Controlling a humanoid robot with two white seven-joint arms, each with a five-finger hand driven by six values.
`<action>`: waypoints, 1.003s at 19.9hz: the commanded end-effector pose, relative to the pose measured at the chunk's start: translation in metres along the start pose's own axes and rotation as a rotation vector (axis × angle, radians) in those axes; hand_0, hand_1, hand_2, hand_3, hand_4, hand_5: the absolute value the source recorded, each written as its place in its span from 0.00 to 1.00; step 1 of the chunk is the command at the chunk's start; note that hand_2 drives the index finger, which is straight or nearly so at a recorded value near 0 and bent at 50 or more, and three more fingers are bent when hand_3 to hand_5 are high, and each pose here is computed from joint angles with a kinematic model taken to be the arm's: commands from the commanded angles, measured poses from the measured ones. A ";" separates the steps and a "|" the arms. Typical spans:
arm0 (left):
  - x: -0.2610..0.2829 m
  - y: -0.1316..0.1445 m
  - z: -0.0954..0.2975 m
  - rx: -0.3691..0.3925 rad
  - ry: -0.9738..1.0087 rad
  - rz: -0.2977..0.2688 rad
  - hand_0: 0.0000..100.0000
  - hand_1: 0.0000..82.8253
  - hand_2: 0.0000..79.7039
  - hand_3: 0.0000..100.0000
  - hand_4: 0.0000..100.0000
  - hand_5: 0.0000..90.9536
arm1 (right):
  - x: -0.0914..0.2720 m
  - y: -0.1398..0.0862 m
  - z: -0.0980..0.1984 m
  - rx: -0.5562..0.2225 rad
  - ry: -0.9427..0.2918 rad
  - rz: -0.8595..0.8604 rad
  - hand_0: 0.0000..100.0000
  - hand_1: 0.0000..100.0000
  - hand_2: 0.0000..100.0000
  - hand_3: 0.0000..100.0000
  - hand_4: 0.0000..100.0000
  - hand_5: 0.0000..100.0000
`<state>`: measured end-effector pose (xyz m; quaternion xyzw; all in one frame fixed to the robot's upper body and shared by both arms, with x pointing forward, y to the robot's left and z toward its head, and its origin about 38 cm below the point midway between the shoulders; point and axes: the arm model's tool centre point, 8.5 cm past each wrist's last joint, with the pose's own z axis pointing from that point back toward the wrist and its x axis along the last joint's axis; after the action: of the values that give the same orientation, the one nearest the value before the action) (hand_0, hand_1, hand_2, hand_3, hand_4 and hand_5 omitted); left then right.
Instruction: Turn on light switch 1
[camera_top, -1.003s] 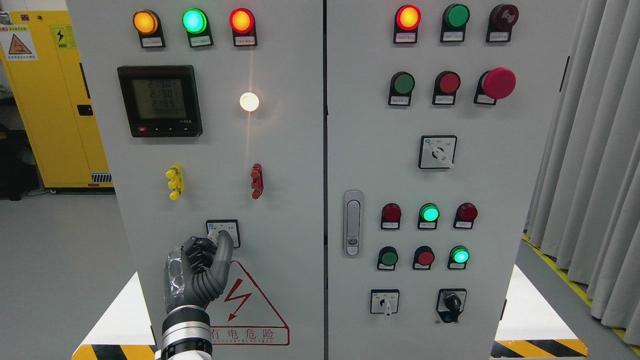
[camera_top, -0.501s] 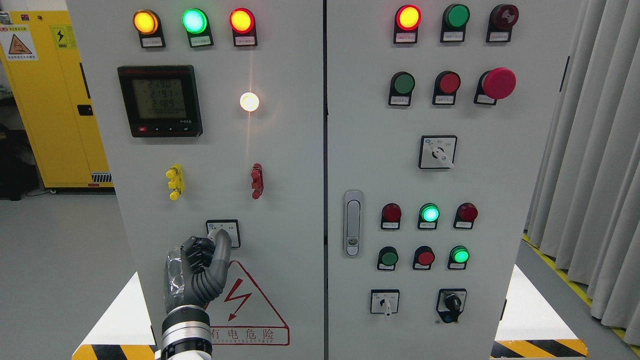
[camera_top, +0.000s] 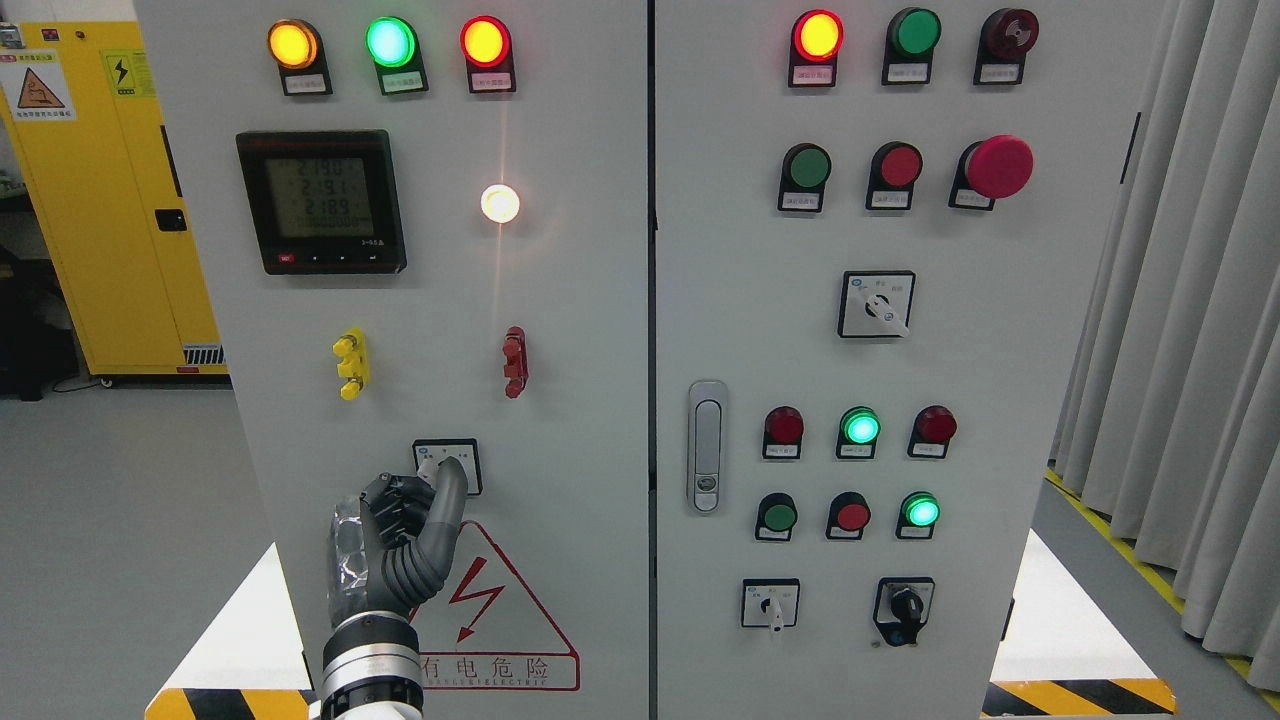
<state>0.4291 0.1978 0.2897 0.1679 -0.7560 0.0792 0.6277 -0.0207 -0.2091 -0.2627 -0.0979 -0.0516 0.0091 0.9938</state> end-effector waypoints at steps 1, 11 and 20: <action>0.000 0.000 0.000 -0.003 0.000 0.000 0.19 0.60 0.79 0.90 0.92 0.93 | -0.001 0.000 0.000 -0.002 0.008 -0.028 0.00 0.50 0.04 0.00 0.00 0.00; -0.003 0.002 0.002 -0.002 -0.005 -0.001 0.11 0.60 0.79 0.91 0.92 0.93 | -0.001 0.000 0.000 -0.002 0.008 -0.028 0.00 0.50 0.04 0.00 0.00 0.00; -0.016 0.006 0.012 0.016 -0.028 0.003 0.09 0.59 0.80 0.91 0.92 0.93 | -0.001 0.000 0.000 -0.002 0.008 -0.028 0.00 0.50 0.04 0.00 0.00 0.00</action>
<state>0.4230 0.1998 0.2801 0.1688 -0.7637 0.0816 0.6178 -0.0207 -0.2091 -0.2627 -0.0979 -0.0517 0.0091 0.9938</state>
